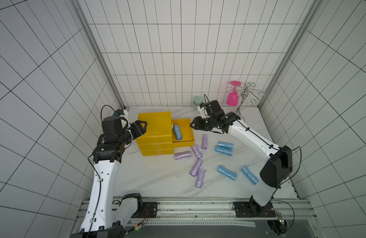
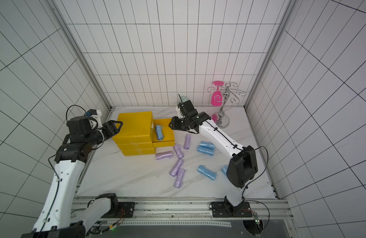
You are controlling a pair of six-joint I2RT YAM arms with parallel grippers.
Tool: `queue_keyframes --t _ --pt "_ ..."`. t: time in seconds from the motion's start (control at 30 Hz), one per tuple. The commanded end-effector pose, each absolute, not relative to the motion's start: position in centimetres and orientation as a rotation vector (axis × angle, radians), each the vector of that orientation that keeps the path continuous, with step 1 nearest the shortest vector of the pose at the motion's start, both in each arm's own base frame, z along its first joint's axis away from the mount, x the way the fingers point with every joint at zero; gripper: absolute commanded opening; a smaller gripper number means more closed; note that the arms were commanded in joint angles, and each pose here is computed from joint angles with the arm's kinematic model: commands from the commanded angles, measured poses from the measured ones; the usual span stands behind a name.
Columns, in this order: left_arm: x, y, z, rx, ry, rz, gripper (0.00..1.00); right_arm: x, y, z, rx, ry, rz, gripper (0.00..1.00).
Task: Sort the rolls of trash bags by color and place them into the drawer
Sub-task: Pick up the roll of trash bags from the center of the board.
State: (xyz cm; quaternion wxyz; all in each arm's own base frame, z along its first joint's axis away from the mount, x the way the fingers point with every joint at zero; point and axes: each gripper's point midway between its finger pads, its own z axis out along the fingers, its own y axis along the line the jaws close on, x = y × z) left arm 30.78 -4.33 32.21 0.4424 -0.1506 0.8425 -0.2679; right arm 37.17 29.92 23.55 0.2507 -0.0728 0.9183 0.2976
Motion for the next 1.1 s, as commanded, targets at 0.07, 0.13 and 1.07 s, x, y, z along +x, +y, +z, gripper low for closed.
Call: queue_keyframes --t 0.07,0.13,1.07 --pt "28.9 -7.5 33.0 -0.298 2.105 -0.717 0.64 33.9 24.1 19.6 -0.235 2.607 0.563 0.54" --pt "28.2 -8.7 33.0 -0.271 2.109 -0.738 0.64 32.6 21.9 17.9 -0.219 2.643 0.480 0.61" --pt "24.1 -14.1 29.3 -0.196 2.188 -0.929 0.64 19.7 14.2 3.7 -0.035 3.032 0.391 0.86"
